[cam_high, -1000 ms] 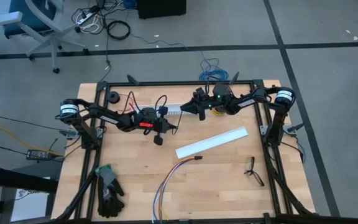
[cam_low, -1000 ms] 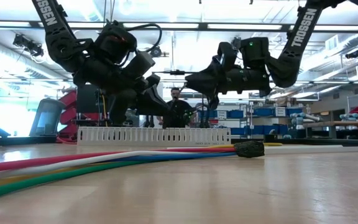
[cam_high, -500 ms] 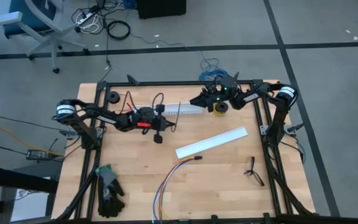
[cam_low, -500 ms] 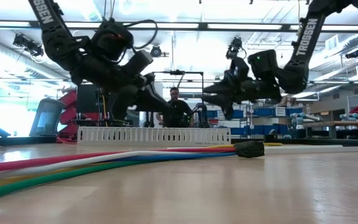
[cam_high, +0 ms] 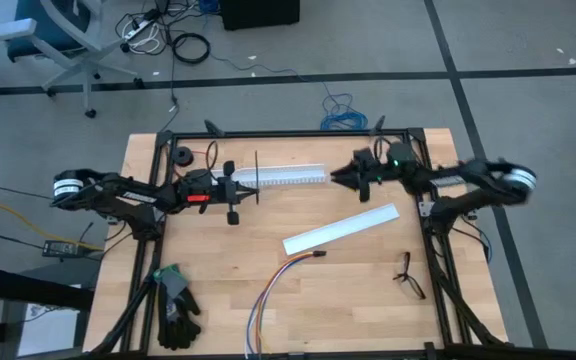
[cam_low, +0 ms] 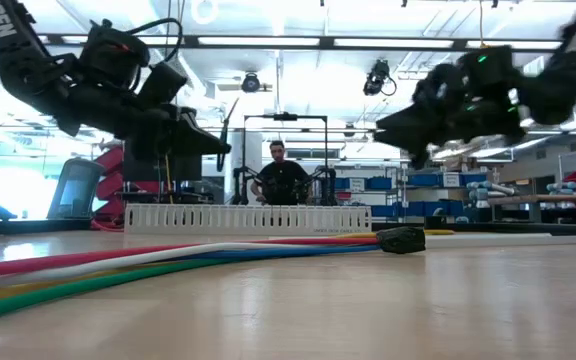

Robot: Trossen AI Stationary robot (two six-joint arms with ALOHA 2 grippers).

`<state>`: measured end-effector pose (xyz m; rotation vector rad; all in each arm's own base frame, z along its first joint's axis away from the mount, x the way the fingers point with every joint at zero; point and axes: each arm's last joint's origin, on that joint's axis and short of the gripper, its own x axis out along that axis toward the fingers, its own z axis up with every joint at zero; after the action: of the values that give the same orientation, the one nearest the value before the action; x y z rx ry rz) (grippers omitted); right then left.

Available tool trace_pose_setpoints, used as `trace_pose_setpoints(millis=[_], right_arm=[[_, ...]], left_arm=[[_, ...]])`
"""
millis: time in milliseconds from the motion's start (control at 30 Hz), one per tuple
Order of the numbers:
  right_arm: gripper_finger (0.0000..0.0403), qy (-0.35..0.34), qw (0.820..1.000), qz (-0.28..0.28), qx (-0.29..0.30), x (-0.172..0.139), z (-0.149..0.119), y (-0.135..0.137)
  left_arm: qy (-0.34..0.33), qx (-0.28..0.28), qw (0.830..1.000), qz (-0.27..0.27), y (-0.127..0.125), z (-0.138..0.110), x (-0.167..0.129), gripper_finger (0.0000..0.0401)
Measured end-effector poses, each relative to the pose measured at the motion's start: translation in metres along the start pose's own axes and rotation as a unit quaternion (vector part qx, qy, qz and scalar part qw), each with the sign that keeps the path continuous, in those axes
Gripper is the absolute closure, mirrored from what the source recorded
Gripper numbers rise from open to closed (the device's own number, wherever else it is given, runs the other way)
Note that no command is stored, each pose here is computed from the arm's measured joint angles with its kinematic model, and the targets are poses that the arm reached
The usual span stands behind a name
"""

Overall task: Ziptie cables
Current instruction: Wrap the cables together using the black zip tie

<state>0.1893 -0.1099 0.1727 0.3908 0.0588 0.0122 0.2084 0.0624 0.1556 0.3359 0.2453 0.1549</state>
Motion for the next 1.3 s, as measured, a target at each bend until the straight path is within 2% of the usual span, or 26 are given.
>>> trace_pose_setpoints(millis=[267, 567, 767, 933, 1200, 1300], right_arm=[[0.0289, 0.109, 0.988, -0.102, -0.034, -0.011, -0.029, 0.079], [0.0289, 0.122, 0.982, -0.135, -0.048, -0.019, -0.040, 0.148], [0.0293, 0.146, 0.972, -0.176, -0.055, -0.010, -0.068, 0.174], [0.0308, 0.182, 0.960, -0.200, -0.069, 0.011, -0.090, 0.188], [0.0323, 0.249, 0.938, -0.214, -0.110, 0.037, -0.123, 0.192], [0.0323, 0.255, 0.940, -0.203, -0.103, 0.042, -0.130, 0.192]], left_arm=[[-0.006, -0.005, 1.000, -0.020, -0.010, 0.001, -0.003, 0.0401], [-0.040, -0.004, 0.997, -0.072, -0.032, 0.016, -0.005, 0.0401], [-0.046, -0.015, 0.993, -0.106, -0.049, 0.021, -0.007, 0.0401], [-0.041, -0.011, 0.995, -0.092, -0.055, 0.023, -0.008, 0.0401], [-0.036, -0.017, 0.996, -0.085, -0.056, 0.023, -0.008, 0.0401], [-0.034, -0.036, 0.995, -0.086, -0.057, 0.023, -0.008, 0.0400]])
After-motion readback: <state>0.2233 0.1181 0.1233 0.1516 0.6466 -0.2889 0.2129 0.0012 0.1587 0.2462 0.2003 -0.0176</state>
